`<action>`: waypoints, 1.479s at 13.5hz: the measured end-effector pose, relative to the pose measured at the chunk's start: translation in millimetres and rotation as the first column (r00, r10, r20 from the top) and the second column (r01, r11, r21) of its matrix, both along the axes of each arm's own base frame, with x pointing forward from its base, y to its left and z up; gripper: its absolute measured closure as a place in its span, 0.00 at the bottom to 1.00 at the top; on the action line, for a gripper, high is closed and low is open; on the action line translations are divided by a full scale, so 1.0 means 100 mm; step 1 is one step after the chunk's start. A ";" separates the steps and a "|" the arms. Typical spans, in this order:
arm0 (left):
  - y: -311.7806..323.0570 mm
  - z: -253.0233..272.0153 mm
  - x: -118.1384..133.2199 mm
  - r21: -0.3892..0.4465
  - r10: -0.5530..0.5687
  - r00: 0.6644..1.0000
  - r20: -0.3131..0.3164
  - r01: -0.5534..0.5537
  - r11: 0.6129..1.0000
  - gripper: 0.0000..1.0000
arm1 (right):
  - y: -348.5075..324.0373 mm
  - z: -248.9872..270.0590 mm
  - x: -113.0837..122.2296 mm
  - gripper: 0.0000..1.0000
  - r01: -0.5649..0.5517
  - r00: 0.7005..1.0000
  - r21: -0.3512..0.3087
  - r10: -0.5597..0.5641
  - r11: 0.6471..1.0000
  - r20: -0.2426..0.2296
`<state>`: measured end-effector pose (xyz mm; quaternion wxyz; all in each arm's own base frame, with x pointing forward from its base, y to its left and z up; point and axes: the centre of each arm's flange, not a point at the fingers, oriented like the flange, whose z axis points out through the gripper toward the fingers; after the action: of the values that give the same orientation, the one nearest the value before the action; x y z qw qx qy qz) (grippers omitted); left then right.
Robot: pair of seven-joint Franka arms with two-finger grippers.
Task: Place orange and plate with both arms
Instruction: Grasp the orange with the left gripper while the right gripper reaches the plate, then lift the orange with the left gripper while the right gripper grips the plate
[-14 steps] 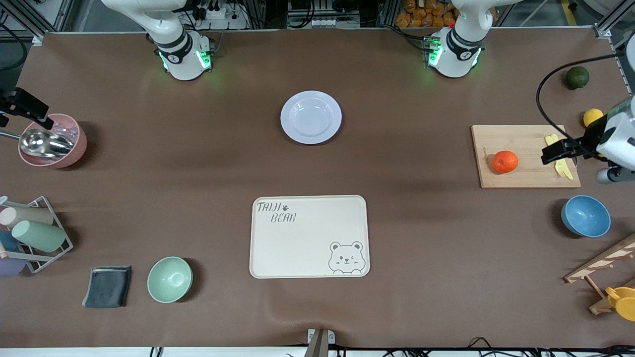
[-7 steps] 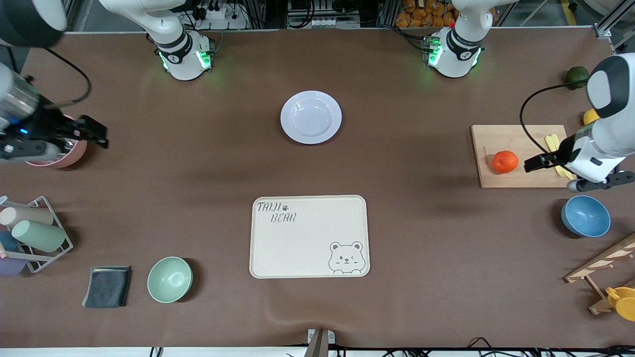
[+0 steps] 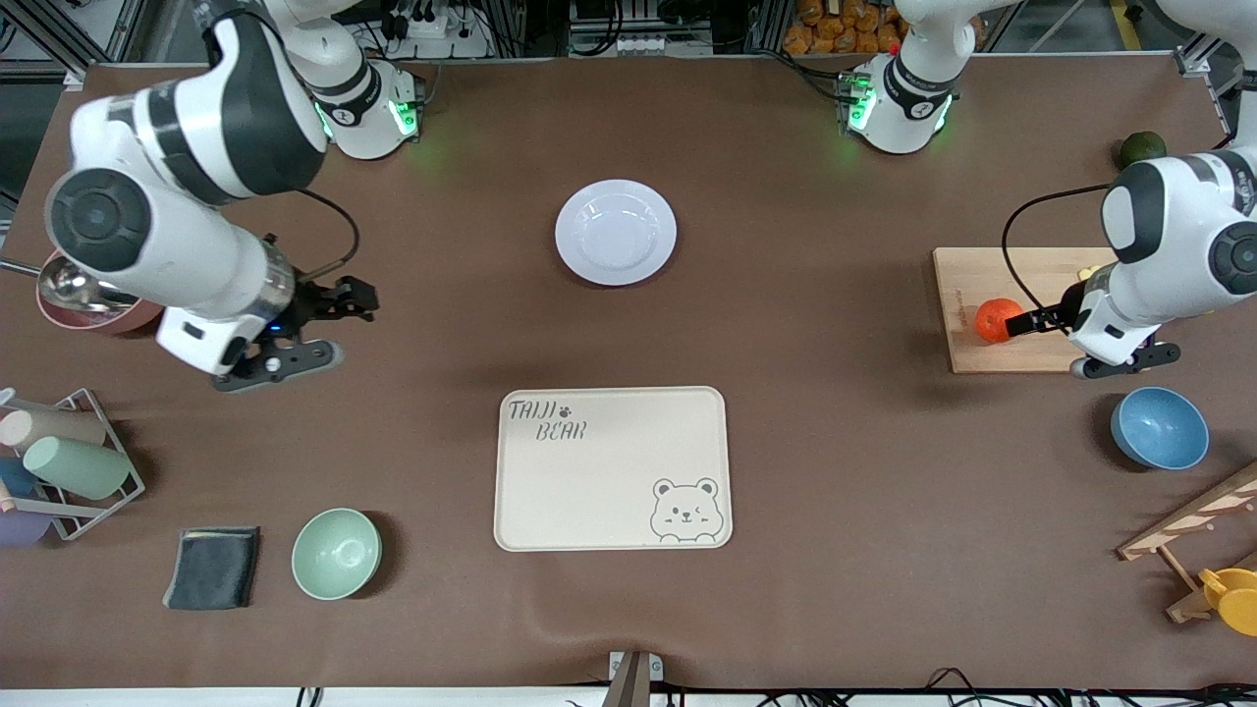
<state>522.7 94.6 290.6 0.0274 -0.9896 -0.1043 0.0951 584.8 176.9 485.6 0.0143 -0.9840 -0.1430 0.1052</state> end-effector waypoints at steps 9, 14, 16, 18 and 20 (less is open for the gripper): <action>0.05 -0.47 -0.06 -0.023 0.011 0.999 -0.039 -0.012 1.000 0.00 | 0.23 -1.11 -0.40 0.00 0.096 0.912 0.134 -0.033 0.986 -0.410; 0.18 -0.55 -0.12 -0.028 0.038 0.998 -0.051 -0.039 0.999 0.00 | 0.20 -1.35 -0.57 0.00 0.163 0.876 0.188 -0.054 0.969 -0.478; 0.19 -0.60 -0.13 -0.031 0.040 0.998 -0.057 -0.042 0.999 0.04 | 0.16 -1.51 -0.70 0.00 0.181 0.876 0.219 -0.055 0.959 -0.479; 0.18 -0.65 -0.14 -0.034 0.039 0.997 -0.065 -0.041 0.999 0.07 | 0.11 -1.69 -0.91 0.00 0.204 0.867 0.252 -0.055 0.946 -0.496; 0.19 -0.68 -0.15 -0.036 0.040 0.997 -0.070 -0.043 0.998 0.08 | 0.08 -1.91 -1.10 0.00 0.225 0.859 0.297 -0.045 0.928 -0.509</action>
<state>508.0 113.3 222.3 0.0102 -0.9837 -0.1218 0.1318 474.7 184.5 294.4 0.2303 -0.9137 -0.0804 0.3249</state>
